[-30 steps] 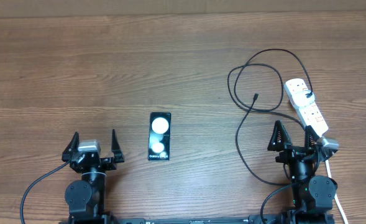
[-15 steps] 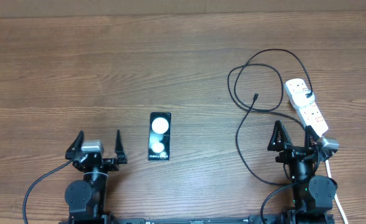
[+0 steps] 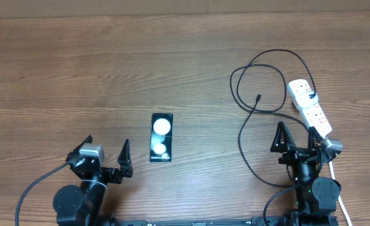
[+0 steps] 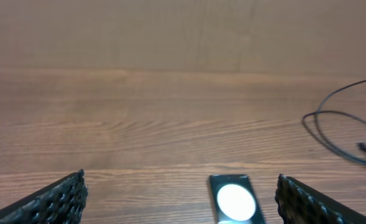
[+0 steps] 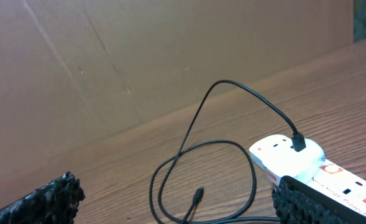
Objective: Plug charger to phone and switch on socket
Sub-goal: 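Move the left gripper over the black phone and lower it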
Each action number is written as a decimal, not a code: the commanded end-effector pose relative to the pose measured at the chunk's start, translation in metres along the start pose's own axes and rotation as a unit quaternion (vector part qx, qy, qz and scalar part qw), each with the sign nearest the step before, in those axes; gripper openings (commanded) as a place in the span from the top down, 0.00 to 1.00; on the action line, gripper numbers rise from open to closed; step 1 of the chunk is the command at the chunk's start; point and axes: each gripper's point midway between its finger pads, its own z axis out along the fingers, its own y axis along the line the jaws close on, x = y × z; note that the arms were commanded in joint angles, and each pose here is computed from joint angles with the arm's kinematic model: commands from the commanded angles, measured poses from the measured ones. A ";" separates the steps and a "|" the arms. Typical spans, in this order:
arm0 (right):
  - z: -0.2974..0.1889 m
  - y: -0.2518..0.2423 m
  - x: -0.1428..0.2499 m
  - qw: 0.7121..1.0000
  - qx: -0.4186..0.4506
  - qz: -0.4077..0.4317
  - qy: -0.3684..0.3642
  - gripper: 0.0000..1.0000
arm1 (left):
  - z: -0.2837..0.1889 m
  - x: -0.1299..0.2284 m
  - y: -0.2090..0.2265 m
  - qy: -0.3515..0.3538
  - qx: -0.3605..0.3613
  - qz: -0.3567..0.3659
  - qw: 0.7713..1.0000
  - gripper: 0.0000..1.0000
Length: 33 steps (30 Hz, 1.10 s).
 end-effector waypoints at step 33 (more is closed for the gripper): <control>0.000 0.001 0.003 1.000 -0.004 -0.004 -0.001 0.00 | 0.102 -0.011 -0.114 0.418 0.058 -0.004 0.906 0.00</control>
